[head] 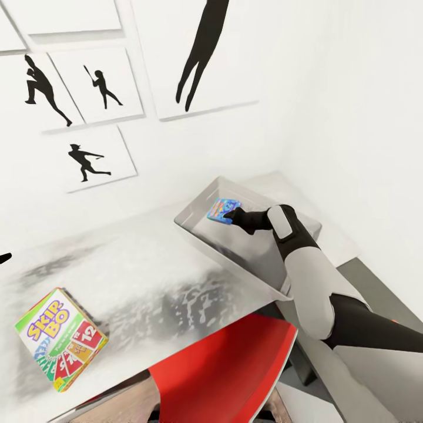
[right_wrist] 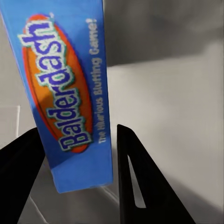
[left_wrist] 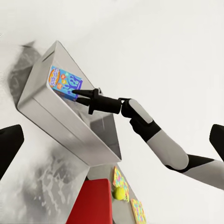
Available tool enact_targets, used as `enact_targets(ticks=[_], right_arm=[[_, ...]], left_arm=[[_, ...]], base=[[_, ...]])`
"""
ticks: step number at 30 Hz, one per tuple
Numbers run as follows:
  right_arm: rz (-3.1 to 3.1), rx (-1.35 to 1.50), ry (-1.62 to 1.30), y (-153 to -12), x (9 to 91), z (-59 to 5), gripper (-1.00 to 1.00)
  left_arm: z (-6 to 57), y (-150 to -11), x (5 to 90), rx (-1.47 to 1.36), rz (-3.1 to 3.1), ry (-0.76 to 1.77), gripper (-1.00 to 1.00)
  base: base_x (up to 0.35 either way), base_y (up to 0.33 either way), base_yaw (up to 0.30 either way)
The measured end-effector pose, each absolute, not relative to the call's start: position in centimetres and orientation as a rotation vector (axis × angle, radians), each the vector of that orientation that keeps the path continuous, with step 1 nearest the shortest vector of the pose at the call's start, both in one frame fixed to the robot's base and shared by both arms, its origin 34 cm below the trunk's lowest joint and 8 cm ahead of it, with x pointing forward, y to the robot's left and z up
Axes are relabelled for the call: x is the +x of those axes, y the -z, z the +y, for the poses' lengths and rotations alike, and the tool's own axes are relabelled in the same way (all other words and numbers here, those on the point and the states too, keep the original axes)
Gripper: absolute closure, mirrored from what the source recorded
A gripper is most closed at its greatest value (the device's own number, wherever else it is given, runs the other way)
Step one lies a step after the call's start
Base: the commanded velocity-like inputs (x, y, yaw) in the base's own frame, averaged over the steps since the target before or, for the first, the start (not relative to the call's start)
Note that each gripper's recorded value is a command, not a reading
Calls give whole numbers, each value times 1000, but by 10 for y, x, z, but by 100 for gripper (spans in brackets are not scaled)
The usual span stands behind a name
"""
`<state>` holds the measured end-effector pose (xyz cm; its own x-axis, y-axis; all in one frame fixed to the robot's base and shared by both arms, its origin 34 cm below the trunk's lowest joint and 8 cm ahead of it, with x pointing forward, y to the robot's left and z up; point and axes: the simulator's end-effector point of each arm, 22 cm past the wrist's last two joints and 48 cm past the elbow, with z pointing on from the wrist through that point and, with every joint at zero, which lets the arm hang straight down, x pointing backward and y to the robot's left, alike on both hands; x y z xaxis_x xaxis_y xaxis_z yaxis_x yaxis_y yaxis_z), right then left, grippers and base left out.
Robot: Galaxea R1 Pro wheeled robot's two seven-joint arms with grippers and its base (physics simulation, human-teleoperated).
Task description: Put all the toys in the child's room - the three board games (two on the bed and one on the table), the two jigsaw puzzles on the table, and the tennis ball on the table - inside the toy box on the table in the child's room.
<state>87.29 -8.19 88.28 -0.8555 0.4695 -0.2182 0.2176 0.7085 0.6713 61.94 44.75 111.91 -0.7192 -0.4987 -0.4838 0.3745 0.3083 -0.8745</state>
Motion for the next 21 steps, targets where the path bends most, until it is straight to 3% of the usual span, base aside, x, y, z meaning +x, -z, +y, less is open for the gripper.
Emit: enact_targets(ticks=[21], right_arm=[[2532, 582, -980, -868, 875, -78, 100]], left_arm=[[447, -1102, 623, -138, 1866, 1511, -100]], base=[[0, 0, 0]])
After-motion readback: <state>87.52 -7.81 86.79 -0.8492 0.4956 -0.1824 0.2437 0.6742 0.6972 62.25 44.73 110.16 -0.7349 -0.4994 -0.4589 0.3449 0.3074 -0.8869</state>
